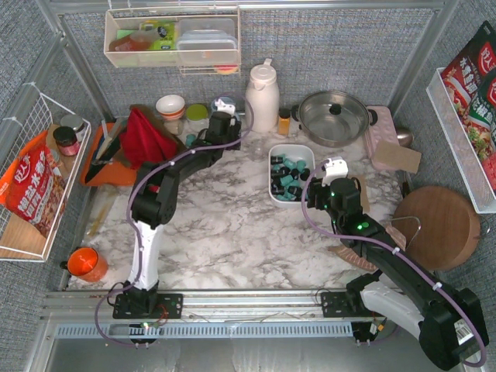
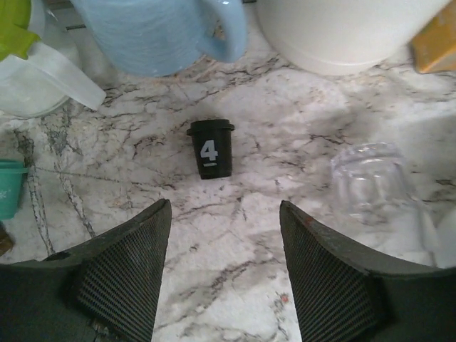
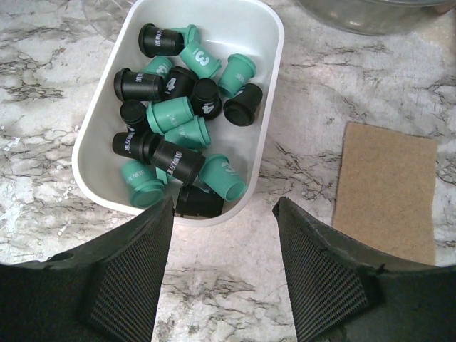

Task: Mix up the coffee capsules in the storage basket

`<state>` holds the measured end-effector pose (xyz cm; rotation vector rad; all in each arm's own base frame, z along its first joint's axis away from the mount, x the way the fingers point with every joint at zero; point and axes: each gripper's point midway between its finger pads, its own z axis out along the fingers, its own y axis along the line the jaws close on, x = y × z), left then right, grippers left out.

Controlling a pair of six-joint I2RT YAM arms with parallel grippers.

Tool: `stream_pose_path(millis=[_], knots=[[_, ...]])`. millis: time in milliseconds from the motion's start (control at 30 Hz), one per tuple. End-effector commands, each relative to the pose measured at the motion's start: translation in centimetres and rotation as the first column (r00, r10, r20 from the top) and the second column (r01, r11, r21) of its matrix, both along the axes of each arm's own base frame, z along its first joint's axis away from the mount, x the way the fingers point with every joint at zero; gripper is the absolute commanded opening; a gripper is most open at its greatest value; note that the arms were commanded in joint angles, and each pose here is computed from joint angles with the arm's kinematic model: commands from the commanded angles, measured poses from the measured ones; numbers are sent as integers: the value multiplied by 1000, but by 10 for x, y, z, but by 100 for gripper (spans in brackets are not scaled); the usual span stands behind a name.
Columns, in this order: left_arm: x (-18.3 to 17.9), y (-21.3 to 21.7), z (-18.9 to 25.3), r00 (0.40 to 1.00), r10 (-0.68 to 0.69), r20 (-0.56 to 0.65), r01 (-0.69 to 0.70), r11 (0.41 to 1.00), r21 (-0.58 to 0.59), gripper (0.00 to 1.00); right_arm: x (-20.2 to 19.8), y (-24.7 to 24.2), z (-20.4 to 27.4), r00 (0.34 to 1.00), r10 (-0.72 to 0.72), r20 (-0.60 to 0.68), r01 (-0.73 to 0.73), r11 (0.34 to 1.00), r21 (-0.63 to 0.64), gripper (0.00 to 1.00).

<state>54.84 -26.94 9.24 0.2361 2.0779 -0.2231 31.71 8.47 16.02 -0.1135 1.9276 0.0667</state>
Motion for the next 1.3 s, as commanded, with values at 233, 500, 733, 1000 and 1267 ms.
stream_pose_path(millis=[233, 500, 733, 1000, 1267], knots=[[35, 26, -40, 999, 38, 6, -38, 987, 157, 69, 3, -1, 5, 1000, -8, 23, 8, 1000, 2, 64], [47, 17, -53, 1000, -10, 14, 7, 986, 166, 69, 3, -2, 5, 1000, -11, 24, 11, 1000, -2, 64], [53, 7, -57, 1000, -20, 4, 19, 993, 119, 69, 3, -2, 5, 1000, -10, 23, 10, 1000, -2, 64], [61, 7, -67, 999, 14, -34, -10, 991, 130, 63, 3, -2, 7, 1000, -11, 28, 11, 1000, 1, 64], [57, 12, -87, 988, 56, -145, -37, 990, 134, 41, 2, -3, 7, 1000, -13, 29, 12, 1000, 2, 64]])
